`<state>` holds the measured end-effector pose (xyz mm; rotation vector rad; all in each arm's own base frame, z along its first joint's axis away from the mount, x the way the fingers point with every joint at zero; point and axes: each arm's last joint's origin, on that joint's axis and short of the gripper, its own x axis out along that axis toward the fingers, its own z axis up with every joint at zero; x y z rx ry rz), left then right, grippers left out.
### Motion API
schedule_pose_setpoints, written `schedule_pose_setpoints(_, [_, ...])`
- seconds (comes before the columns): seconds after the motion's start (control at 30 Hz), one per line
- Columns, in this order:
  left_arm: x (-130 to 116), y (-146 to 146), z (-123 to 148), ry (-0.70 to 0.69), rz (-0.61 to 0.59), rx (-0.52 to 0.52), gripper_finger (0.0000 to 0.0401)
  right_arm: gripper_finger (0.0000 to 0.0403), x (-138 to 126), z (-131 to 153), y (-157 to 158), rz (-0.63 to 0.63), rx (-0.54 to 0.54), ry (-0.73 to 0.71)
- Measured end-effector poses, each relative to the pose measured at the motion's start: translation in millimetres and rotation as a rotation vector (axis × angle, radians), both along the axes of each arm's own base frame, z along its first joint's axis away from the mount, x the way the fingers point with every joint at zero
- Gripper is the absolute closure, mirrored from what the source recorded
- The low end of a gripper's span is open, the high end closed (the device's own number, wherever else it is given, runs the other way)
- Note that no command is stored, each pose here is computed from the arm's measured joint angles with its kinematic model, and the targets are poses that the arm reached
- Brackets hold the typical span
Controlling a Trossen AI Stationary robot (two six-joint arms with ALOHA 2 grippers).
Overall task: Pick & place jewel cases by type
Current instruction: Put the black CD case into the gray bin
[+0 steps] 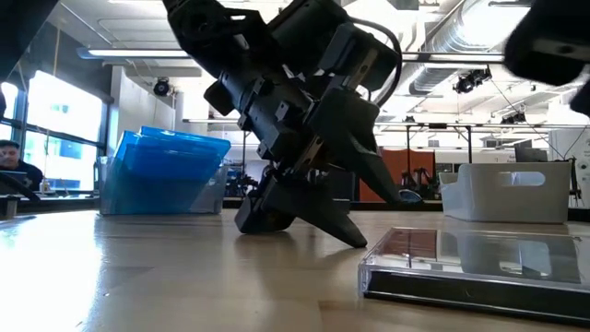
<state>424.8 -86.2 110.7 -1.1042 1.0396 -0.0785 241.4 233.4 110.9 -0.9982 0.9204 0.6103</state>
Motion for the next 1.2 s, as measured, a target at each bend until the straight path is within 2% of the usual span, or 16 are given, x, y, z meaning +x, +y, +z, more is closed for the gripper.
schedule_pose_setpoints(0.13, [-1,-7,0,-0.001,-0.004,0.000,0.0219,0.0199,10,0,-9,0.041,-0.015,0.001])
schedule_pose_setpoints(0.3, [-1,-15,-3,-0.021,-0.003,0.004,0.0219,0.0199,22,0,-17,0.010,-0.003,-0.036])
schedule_pose_setpoints(0.4, [-1,-17,-2,-0.034,-0.005,0.000,0.0219,0.0199,23,0,-19,0.012,-0.047,-0.062])
schedule_pose_setpoints(0.53, [0,-17,-2,-0.040,-0.010,-0.002,0.0219,0.0198,21,0,-15,0.012,-0.126,-0.133])
schedule_pose_setpoints(0.73, [0,-15,-2,-0.040,-0.019,0.017,0.0219,0.0198,20,5,1,0.044,-0.093,-0.258])
schedule_pose_setpoints(0.83, [1,-12,-2,-0.042,-0.015,0.019,0.0219,0.0198,18,7,8,0.079,-0.130,-0.320])
schedule_pose_setpoints(0.97, [2,-7,-2,-0.044,-0.001,0.024,0.0219,0.0198,22,15,11,0.003,-0.139,-0.430])
schedule_pose_setpoints(1.07, [2,-7,-2,-0.051,0.002,0.031,0.0219,0.0198,23,14,10,-0.001,-0.109,-0.405])
schedule_pose_setpoints(1.2, [3,-9,-1,-0.070,0.009,0.025,0.0219,0.0198,20,10,8,0.022,-0.134,-0.364])
